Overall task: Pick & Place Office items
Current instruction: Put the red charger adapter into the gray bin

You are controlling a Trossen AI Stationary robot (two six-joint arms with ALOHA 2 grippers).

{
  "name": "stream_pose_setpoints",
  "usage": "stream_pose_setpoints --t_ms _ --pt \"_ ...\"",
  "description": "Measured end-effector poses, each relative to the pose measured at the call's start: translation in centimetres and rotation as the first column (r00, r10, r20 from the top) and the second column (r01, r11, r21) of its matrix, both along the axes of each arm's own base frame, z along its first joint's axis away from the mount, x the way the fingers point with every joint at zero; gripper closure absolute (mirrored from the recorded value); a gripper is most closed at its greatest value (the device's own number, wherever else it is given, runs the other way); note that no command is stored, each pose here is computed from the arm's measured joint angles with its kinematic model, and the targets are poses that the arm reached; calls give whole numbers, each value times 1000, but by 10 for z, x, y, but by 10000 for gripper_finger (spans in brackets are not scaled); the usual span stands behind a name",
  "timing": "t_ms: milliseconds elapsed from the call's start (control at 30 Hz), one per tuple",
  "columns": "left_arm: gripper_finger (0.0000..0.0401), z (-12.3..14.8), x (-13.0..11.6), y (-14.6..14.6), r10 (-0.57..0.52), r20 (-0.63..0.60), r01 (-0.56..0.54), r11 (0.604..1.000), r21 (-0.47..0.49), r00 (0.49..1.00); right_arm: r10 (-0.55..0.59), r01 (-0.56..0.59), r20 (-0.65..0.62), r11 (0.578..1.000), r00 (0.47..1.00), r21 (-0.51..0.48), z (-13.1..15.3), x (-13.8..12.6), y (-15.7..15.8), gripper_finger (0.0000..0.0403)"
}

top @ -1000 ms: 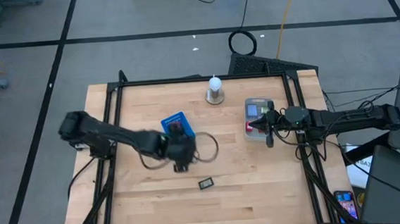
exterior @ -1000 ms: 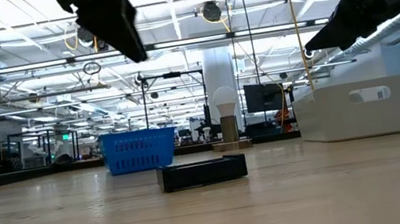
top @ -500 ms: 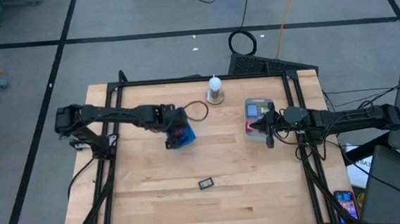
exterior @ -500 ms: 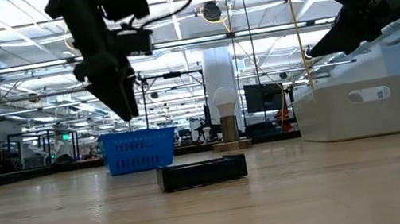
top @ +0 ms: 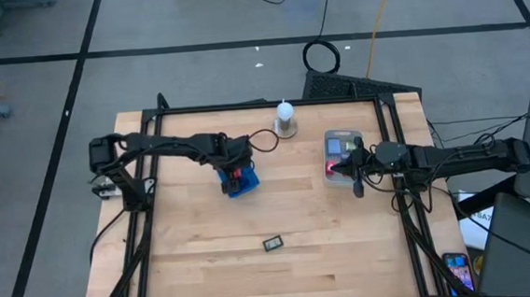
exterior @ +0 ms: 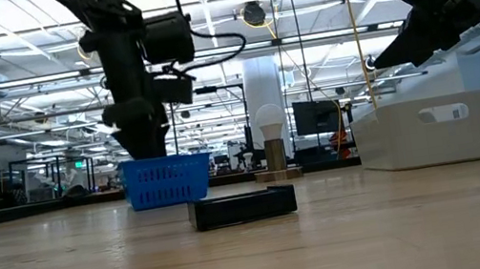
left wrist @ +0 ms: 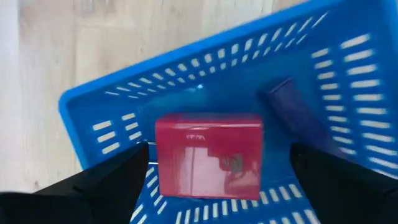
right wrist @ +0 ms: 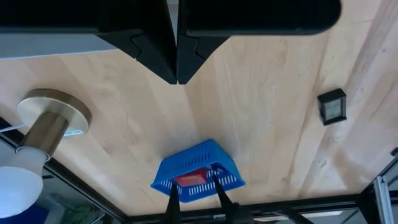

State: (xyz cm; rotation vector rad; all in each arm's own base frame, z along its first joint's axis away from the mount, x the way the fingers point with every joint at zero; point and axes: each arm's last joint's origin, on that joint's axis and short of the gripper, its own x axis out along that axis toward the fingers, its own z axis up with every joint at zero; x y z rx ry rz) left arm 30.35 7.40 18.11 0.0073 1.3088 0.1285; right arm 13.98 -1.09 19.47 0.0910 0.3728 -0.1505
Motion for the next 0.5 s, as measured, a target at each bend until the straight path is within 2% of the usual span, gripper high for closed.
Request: stream_pose_setpoints --t_ms 233,500 --pt "25 -14 0 11 -6 -50 6 1000 -6 999 -1 1 0 1000 1000 -2 0 0 0 403" --pt "111 -10 -2 11 -61 -51 60 998 -8 997 1 -1 -7 1000 1000 -7 -1 0 0 403"
